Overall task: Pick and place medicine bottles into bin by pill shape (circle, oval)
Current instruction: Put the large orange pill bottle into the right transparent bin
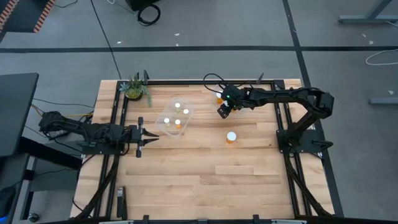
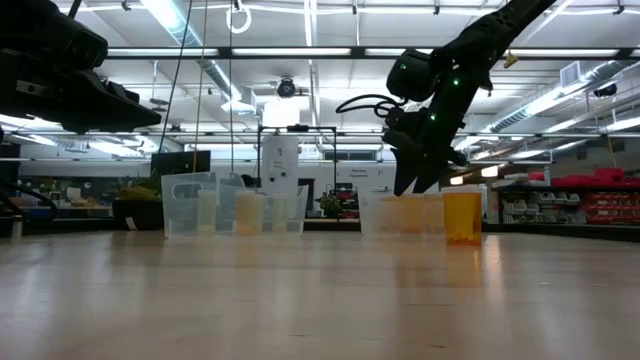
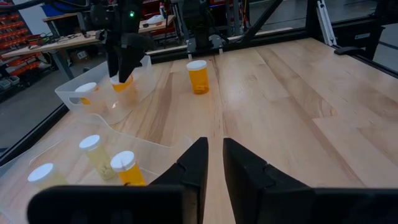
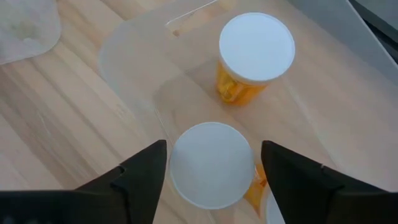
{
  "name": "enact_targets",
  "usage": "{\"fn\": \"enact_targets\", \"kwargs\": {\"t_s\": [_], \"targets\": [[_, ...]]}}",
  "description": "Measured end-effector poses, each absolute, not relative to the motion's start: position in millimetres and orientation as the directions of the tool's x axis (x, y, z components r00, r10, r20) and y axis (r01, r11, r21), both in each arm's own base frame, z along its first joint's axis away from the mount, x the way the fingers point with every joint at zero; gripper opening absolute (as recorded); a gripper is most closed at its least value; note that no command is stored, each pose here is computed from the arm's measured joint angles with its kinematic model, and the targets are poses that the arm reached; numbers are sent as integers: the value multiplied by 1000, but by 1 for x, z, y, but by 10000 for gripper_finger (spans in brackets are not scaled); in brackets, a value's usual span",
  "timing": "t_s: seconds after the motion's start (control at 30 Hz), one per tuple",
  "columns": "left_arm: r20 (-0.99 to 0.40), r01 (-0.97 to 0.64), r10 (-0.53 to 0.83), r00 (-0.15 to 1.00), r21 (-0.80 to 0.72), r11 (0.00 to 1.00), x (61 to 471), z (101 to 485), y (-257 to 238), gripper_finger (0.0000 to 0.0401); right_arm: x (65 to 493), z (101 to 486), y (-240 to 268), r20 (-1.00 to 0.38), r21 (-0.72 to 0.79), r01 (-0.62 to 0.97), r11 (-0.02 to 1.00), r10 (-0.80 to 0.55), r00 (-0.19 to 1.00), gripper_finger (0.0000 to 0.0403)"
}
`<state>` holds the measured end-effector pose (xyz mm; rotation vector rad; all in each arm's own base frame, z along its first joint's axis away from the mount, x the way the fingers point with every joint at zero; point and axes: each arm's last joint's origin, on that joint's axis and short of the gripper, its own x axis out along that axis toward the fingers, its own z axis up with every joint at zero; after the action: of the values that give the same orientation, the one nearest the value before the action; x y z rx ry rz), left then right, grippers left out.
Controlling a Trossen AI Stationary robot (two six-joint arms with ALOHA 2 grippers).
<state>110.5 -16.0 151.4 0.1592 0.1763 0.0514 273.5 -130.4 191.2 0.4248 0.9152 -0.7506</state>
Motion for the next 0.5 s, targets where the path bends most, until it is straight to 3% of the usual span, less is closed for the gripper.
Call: {"fn": "enact_targets", "kwargs": {"t_s": [0.5], "targets": [[-170,-37,65,983,162,986,111,151,-16,59,274,198,-135,-831,18,742,670,-403,384,272]]}}
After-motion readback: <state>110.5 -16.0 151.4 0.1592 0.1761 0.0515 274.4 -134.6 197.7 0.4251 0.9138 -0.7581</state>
